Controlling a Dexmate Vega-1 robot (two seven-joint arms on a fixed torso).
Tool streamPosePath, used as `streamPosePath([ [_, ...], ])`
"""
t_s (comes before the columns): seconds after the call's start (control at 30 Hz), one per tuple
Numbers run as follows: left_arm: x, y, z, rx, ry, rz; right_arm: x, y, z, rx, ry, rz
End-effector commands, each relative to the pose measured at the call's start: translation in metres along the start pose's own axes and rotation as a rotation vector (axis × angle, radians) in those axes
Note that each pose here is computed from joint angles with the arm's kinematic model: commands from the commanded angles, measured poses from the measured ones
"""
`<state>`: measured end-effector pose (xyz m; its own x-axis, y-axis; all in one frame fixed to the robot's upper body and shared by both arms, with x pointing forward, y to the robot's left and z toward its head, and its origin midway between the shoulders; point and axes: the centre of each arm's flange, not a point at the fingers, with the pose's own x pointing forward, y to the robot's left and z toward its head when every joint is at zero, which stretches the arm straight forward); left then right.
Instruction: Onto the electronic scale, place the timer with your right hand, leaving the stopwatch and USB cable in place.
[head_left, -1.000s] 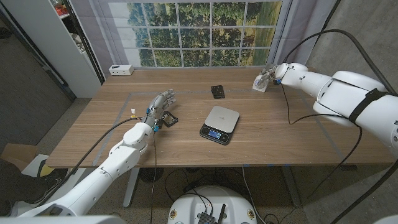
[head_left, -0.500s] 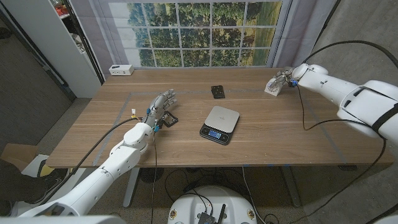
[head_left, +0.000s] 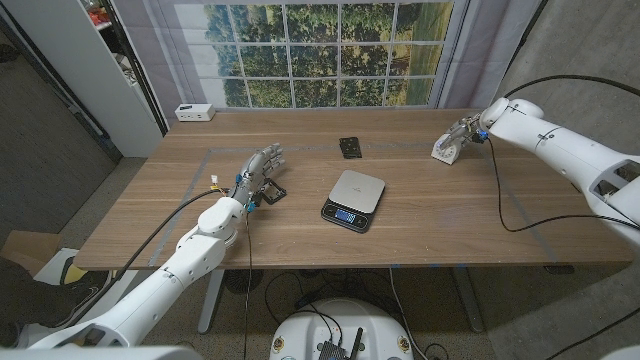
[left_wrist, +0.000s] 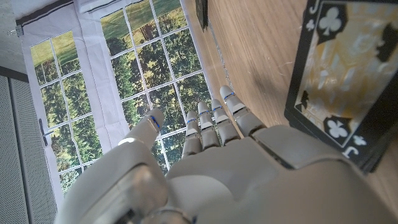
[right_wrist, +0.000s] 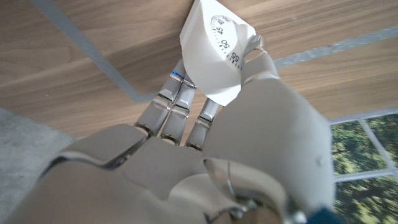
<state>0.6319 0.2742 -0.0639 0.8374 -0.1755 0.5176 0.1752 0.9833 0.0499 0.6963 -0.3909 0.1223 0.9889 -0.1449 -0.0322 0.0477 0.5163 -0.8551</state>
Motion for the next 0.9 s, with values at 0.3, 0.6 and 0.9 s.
streamPosePath([
  [0.3, -0.008, 0.006, 0.000, -0.001, -0.010, -0.025, -0.138, 0.029, 0.140, -0.081, -0.385, -0.019],
  [0.6, -0.014, 0.012, -0.001, 0.001, -0.005, -0.053, -0.169, 0.047, 0.146, -0.095, -0.400, 0.007],
  [0.9, -0.018, 0.017, 0.002, 0.008, -0.014, -0.082, -0.189, 0.068, 0.147, -0.092, -0.406, 0.028],
])
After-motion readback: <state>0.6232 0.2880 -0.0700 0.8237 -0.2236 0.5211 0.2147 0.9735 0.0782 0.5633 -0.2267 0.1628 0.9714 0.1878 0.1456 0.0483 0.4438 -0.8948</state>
